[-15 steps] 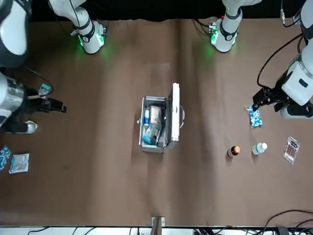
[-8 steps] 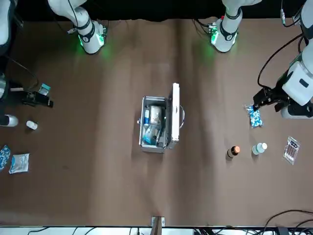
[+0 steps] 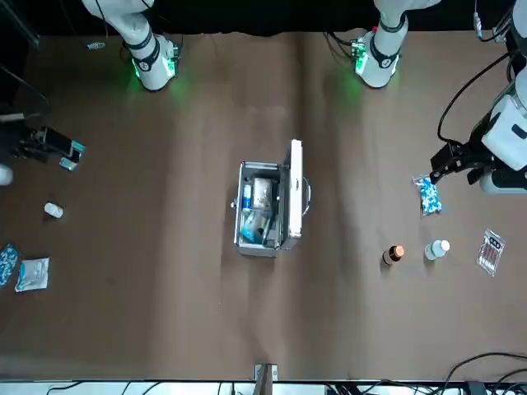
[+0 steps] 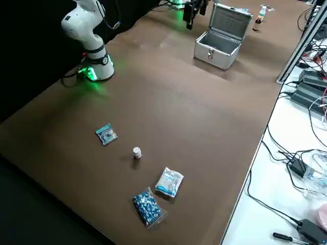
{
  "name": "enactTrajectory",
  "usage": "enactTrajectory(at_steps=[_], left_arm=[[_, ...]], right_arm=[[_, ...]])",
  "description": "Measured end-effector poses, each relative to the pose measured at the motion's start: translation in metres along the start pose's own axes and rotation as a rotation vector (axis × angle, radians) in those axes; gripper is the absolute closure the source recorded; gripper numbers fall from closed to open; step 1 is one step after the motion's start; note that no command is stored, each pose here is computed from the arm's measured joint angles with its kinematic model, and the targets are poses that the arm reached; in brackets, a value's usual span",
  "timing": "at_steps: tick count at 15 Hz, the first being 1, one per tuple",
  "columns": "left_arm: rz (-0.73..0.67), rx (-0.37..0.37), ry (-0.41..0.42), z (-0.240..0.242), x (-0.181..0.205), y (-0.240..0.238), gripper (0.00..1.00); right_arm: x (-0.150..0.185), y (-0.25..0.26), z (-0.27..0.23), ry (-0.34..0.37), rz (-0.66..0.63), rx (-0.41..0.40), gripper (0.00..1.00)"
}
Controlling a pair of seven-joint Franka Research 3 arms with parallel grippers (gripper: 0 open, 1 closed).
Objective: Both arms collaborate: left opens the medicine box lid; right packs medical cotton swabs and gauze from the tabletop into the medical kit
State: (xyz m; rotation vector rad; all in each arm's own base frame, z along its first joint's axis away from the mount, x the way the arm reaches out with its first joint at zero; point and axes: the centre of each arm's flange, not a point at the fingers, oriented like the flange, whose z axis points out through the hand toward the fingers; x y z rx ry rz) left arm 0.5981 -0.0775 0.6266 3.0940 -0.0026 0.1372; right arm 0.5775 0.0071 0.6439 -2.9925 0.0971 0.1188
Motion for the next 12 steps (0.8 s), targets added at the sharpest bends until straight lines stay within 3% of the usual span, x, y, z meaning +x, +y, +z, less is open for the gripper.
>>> enactTrajectory(at_steps=[12], left_arm=[[0.003,-0.001,0.009,-0.005,0.000,0.001,0.00]], right_arm=[[-0.009,-0.007,0.018,0.032,-0.022,-0.046,0.02]])
